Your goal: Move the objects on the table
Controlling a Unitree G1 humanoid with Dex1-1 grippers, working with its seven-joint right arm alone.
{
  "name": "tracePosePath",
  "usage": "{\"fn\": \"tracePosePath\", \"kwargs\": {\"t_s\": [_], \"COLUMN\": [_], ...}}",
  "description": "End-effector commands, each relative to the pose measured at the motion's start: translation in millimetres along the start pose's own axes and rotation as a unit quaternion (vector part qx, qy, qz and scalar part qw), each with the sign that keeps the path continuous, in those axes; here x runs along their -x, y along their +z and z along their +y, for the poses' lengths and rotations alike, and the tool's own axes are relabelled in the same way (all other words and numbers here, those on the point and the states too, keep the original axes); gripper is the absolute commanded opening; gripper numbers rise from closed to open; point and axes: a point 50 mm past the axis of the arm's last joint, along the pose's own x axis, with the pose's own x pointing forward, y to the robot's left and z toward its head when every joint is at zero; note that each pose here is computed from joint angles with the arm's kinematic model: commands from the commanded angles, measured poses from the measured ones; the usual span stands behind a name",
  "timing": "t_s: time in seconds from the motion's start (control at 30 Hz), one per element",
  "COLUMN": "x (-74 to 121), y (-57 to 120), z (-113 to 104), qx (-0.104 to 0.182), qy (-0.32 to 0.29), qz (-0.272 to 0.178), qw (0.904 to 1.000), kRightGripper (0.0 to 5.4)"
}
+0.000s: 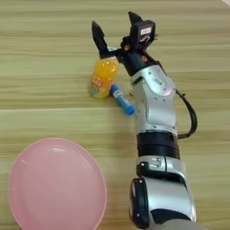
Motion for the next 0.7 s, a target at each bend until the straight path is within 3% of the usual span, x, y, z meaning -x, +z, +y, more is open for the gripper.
{"fn": "tracePosePath", "kwargs": {"t_s": [0.03, 0.33, 0.7], "x": [-22.3, -24.3, -24.3], "y": [30.8, 13.7, -2.9], "z": [-9, -14, -14], "qx": [0.029, -0.013, -0.003], "qy": [-0.012, -0.026, -0.032], "qz": [-0.033, 0.025, 0.079], "qw": [0.999, 0.9993, 0.9963], "kRightGripper": [5.38, 5.38, 5.38]}}
